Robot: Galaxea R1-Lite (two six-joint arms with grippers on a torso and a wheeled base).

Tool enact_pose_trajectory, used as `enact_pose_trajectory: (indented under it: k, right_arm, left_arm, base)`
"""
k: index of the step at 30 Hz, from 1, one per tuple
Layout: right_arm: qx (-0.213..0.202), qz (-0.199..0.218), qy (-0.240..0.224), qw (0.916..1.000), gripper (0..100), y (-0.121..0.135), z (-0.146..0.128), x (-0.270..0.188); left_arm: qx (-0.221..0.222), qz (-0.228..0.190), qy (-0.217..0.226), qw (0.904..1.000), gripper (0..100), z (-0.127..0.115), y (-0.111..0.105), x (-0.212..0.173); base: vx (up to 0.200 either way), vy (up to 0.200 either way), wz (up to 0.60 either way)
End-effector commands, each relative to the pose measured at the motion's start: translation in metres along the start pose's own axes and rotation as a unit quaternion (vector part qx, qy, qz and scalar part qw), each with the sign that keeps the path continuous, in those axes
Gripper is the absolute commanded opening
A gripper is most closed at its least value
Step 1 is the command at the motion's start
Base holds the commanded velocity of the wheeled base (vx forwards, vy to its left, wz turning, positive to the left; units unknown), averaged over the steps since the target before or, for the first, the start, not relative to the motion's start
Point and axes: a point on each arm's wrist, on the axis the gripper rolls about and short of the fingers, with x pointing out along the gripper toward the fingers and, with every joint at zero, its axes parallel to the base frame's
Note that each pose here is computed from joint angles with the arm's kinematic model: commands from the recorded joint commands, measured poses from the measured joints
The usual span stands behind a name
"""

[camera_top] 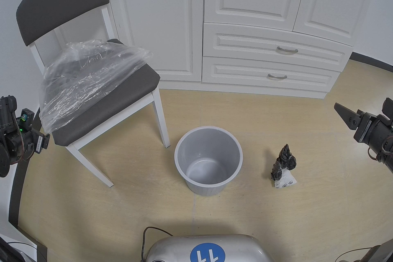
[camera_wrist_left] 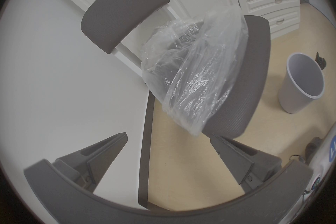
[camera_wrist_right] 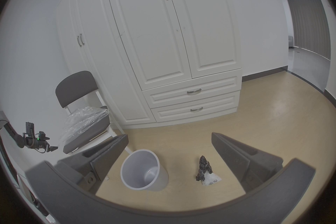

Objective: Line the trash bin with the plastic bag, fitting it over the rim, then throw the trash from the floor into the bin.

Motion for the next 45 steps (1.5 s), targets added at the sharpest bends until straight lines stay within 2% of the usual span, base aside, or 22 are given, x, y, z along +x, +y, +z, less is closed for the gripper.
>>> enact_pose_trajectory:
  k: [1, 6, 12, 15, 26, 33, 36, 39, 45]
  right_arm:
    - [0.0, -0.002, 0.0, 1.0, 100, 0.0, 0.0, 0.001]
    - [0.001, -0.002, -0.001, 1.0, 100, 0.0, 0.001, 0.002]
    - [0.002, -0.002, -0.009, 1.0, 100, 0.0, 0.003, -0.001]
    - [0.002, -0.001, -0.011, 0.9999, 100, 0.0, 0.004, -0.001]
    - [-0.005, 0.002, -0.017, 0.9998, 100, 0.001, 0.006, -0.005]
    - [-0.007, 0.002, -0.014, 0.9999, 100, 0.0, 0.004, -0.005]
    - [-0.008, 0.01, -0.021, 0.9997, 100, 0.003, 0.007, -0.009]
    - [-0.019, 0.038, -0.03, 0.9987, 100, 0.01, 0.009, -0.019]
    - [-0.023, 0.019, -0.021, 0.9994, 100, 0.012, 0.004, -0.013]
  left_arm:
    - [0.003, -0.009, 0.018, 0.9998, 100, -0.011, -0.013, 0.029]
    - [-0.003, -0.001, -0.014, 0.9999, 100, -0.006, -0.019, 0.032]
    - [-0.007, 0.006, -0.028, 0.9996, 100, -0.003, -0.02, 0.037]
    - [-0.027, 0.012, -0.046, 0.9985, 100, 0.001, -0.021, 0.034]
    - [-0.051, 0.022, -0.055, 0.997, 100, 0.002, -0.015, 0.031]
    - [-0.047, 0.017, -0.053, 0.9973, 100, 0.001, -0.018, 0.03]
    - [-0.047, 0.017, -0.048, 0.9976, 100, 0.0, -0.02, 0.032]
    - [-0.047, 0.027, -0.038, 0.9978, 100, -0.001, -0.021, 0.037]
    - [-0.043, 0.026, -0.041, 0.9979, 100, 0.001, -0.023, 0.04]
  base:
    - [0.0, 0.0, 0.0]
    - [0.0, 0.0, 0.0]
    - [0.0, 0.0, 0.0]
    - [0.0, 0.0, 0.0]
    - [0.0, 0.0, 0.0]
    - [0.0, 0.0, 0.0]
    - [0.0, 0.0, 0.0]
    - [0.0, 0.0, 0.0]
    - [0.0, 0.0, 0.0]
